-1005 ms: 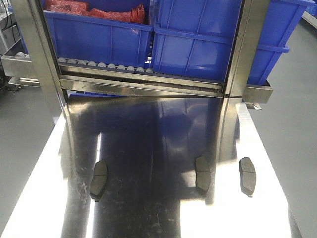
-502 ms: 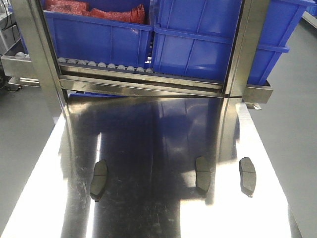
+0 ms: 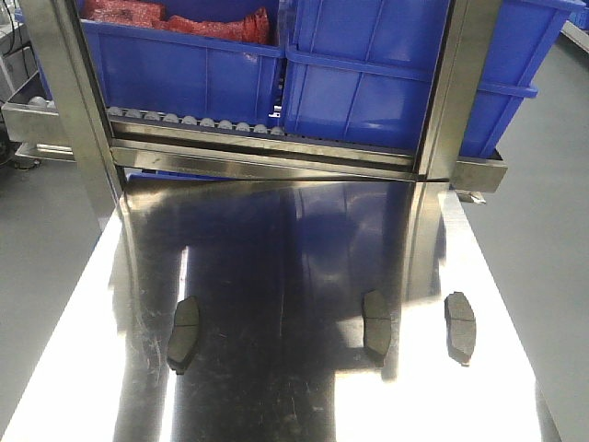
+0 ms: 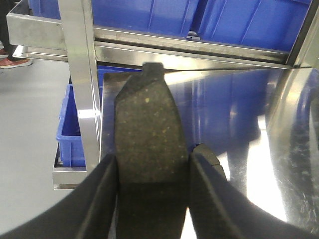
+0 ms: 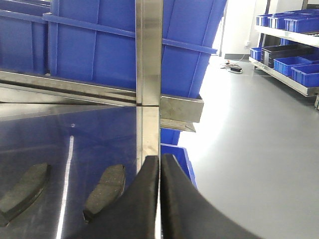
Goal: Move and align brake pads A on conveyor
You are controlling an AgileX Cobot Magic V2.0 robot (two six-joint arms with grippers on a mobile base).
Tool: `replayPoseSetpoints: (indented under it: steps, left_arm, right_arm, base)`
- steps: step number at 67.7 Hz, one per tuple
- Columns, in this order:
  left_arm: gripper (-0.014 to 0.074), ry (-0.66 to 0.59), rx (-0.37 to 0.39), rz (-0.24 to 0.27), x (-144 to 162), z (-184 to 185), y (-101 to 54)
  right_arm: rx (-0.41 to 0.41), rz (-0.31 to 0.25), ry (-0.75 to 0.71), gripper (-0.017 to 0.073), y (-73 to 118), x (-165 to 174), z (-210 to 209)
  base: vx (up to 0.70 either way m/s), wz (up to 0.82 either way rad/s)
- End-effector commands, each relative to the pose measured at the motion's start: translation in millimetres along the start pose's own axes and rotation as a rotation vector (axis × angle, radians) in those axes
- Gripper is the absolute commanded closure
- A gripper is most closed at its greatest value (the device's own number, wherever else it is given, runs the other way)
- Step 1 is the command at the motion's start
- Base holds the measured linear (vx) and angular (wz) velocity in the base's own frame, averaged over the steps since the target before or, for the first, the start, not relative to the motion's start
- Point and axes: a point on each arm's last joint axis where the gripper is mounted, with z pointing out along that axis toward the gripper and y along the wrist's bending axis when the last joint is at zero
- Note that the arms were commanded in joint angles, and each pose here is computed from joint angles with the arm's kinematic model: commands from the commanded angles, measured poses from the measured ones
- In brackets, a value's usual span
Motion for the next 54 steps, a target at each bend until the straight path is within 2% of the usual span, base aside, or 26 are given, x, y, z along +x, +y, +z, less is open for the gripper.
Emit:
replayPoseSetpoints:
  steps: [1, 8, 15, 25, 34, 45, 54]
  left_arm:
    - [0.06, -0.12, 0.005, -0.015, -17.6, -3.2, -0.9]
    - [0.06, -0.12, 0.005, -0.015, -17.6, -3.2, -0.9]
    - [0.06, -0.12, 0.005, -0.015, -17.6, -3.2, -0.9]
    - [0.06, -0.12, 0.005, -0.015, -17.6, -3.2, -0.9]
    - [0.06, -0.12, 0.005, -0.015, -17.6, -3.2, -0.9]
    - [0.06, -0.12, 0.005, -0.015, -17.6, -3.2, -0.9]
    - [0.06, -0.121, 0.005, -0.015, -17.7, -3.3, -0.8]
  right_arm:
    - [0.011, -0.005, -0.134, 0.0571, -0.6, -9.4, -1.1]
    - [0.012, 0.045, -0.256, 0.0571, -1.2, -20.5, -3.3]
    - [0.016, 0.047, -0.375, 0.0571, -1.9, -33.7, -7.1]
    - [0.012, 0.07, -0.365, 0.0571, -3.1, -55.4, -3.5]
    - [0.007, 0.077, -0.215, 0.0571, -4.4, -83.0, 13.0]
    - [0.002, 0.074, 0.096, 0.0571, -5.7, -109.9, 40.7]
    - [-0.018, -0.008, 0.355, 0.0571, -6.2, -121.5, 61.1]
  base:
    - [0.0, 0.0]
    - [0.0, 0.0]
    - [0.0, 0.0]
    - [0.0, 0.0]
    - [0.0, 0.0]
    - [0.0, 0.0]
    - [0.0, 0.0]
